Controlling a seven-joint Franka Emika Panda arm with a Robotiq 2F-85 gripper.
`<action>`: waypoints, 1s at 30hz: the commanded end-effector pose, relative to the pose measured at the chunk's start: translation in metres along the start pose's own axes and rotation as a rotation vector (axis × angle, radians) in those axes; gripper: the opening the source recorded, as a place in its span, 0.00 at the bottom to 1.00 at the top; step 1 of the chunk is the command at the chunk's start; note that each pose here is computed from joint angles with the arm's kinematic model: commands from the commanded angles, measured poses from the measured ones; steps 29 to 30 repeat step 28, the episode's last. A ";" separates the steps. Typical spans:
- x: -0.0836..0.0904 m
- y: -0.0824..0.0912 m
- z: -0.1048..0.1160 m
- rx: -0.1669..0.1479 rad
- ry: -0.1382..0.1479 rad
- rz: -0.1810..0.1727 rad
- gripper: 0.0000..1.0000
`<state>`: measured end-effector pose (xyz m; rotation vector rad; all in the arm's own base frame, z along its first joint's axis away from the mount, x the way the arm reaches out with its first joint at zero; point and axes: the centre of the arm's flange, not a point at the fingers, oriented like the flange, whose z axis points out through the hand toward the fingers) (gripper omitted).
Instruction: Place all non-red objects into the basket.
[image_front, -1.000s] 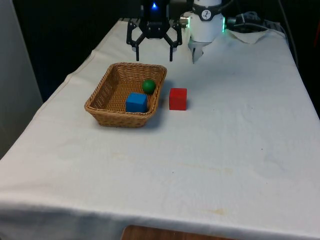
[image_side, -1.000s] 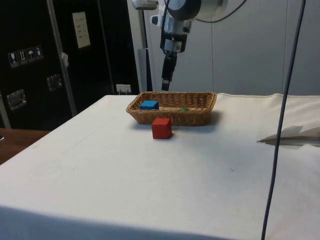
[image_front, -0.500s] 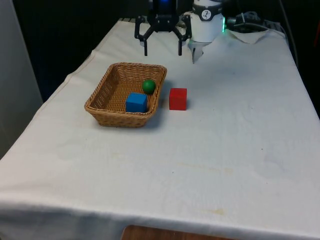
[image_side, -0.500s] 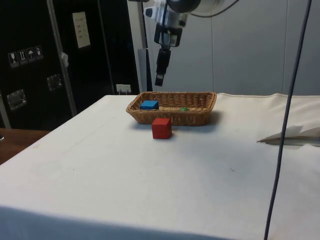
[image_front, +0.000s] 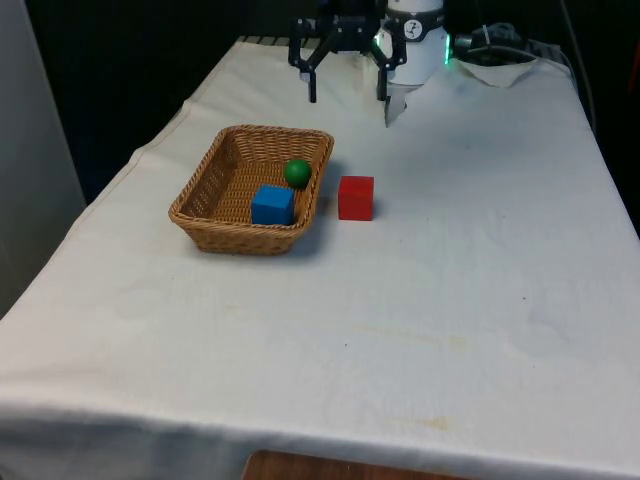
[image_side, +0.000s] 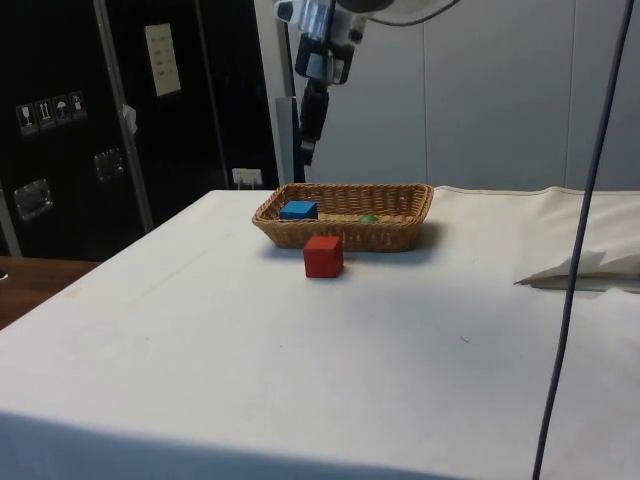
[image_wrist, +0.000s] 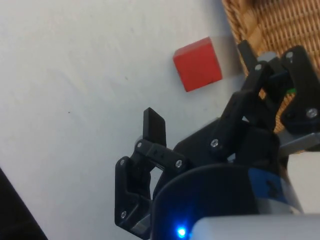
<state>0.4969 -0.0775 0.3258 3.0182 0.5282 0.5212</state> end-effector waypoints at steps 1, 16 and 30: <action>0.002 -0.001 0.001 -0.018 -0.002 -0.007 1.00; 0.024 -0.038 0.002 -0.017 0.000 -0.043 1.00; 0.036 -0.050 0.001 -0.002 0.008 -0.019 1.00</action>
